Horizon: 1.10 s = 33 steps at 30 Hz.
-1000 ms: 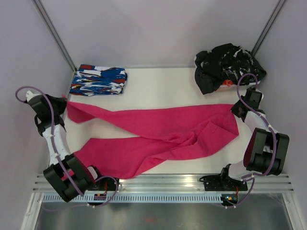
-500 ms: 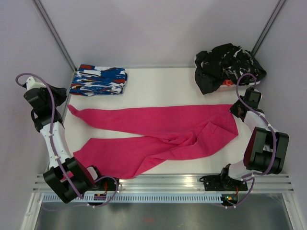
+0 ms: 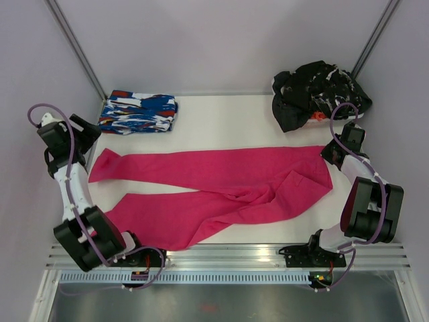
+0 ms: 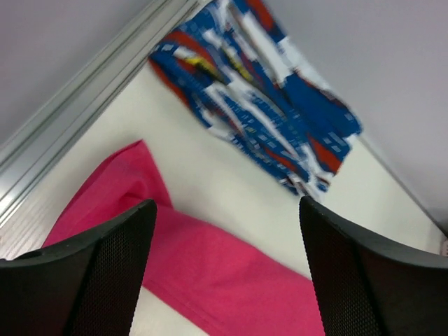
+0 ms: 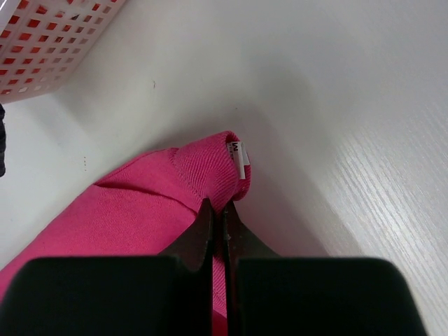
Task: Fold and stack the trousers
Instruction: Flatten the trousers out
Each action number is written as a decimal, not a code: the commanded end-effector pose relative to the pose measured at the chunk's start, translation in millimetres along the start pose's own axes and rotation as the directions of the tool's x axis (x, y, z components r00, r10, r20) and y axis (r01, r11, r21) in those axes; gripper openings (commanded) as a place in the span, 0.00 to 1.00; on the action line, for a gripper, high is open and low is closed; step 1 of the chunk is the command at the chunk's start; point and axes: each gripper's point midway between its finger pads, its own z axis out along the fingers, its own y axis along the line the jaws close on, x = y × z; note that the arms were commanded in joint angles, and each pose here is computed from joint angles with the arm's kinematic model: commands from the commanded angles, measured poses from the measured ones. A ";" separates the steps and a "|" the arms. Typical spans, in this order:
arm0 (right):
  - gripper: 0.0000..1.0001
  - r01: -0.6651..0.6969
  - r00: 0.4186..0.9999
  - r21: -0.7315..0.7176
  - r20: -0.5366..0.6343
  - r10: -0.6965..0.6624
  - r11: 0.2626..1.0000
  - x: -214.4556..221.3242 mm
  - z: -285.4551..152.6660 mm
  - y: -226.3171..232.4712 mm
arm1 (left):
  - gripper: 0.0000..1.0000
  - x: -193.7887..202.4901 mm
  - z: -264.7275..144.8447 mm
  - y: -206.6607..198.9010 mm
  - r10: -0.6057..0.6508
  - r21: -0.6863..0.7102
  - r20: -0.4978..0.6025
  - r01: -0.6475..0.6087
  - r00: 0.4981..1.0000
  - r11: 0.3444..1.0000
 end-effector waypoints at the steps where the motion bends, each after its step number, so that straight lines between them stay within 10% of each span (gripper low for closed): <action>1: 0.00 -0.012 1.000 -0.042 0.028 0.013 0.999 -8.6 2.2 9.4 | 0.89 52.9 24.6 51.1 -0.075 -0.201 -0.209 0.032 0.975 0.979; 7: 0.00 -0.018 1.000 -0.055 0.025 0.019 0.998 -7.6 2.7 11.5 | 0.89 94.9 47.7 87.1 -0.126 -0.307 -0.329 0.020 0.936 0.952; 21: 0.00 -0.004 1.000 -0.024 0.031 0.004 1.000 -10.2 1.3 6.6 | 0.91 98.5 100.9 94.0 0.204 -0.398 -0.444 -0.396 0.872 0.827; 33: 0.00 -0.006 1.000 -0.026 0.009 0.007 1.000 -14.2 4.4 10.5 | 0.85 146.9 125.3 119.8 0.149 -0.406 -0.529 -0.403 0.836 0.820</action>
